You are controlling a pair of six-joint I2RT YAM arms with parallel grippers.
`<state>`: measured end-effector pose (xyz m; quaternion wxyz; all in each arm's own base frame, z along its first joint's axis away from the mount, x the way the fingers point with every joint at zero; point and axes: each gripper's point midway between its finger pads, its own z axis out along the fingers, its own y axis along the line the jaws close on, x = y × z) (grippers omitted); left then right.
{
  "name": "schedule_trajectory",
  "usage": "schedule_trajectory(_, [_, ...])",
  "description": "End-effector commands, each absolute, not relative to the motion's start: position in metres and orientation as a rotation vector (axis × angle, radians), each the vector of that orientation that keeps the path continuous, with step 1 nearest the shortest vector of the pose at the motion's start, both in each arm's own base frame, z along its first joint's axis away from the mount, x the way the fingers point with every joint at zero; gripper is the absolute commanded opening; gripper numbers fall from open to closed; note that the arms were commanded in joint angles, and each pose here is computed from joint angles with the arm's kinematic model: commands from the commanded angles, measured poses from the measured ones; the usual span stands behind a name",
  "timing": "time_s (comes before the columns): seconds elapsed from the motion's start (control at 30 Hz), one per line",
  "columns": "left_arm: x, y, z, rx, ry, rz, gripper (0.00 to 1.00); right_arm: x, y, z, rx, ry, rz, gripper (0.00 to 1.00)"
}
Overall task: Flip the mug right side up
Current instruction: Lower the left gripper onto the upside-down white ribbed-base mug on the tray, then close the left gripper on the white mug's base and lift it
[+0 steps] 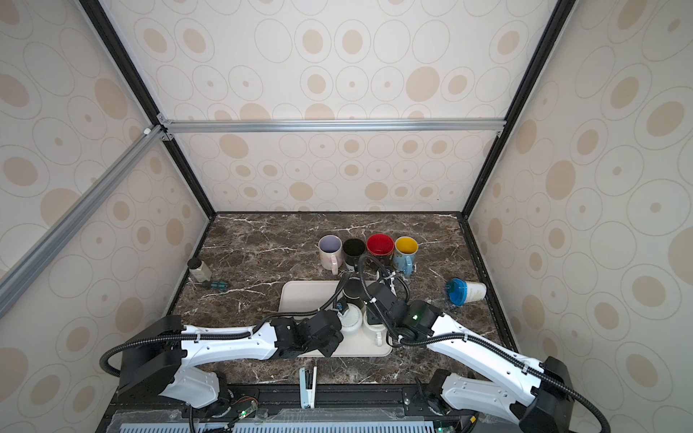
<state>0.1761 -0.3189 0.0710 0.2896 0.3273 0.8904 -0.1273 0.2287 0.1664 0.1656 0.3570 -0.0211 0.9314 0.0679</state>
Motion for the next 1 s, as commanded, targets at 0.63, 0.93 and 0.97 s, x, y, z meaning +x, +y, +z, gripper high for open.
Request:
schedule_trajectory(0.63, [0.184,-0.302,0.145,0.770,2.214,-0.387,0.00,0.226,0.176,0.173,-0.053,2.421,0.253,0.29])
schedule_trajectory(0.93, [0.203,-0.267,0.213,0.619,2.103,-0.435,0.00,0.229,0.183,0.197,0.000,2.272,0.443,0.30])
schedule_trajectory(0.97, [0.206,-0.263,0.222,0.587,2.083,-0.468,0.00,0.228,0.187,0.200,-0.011,2.250,0.486,0.30])
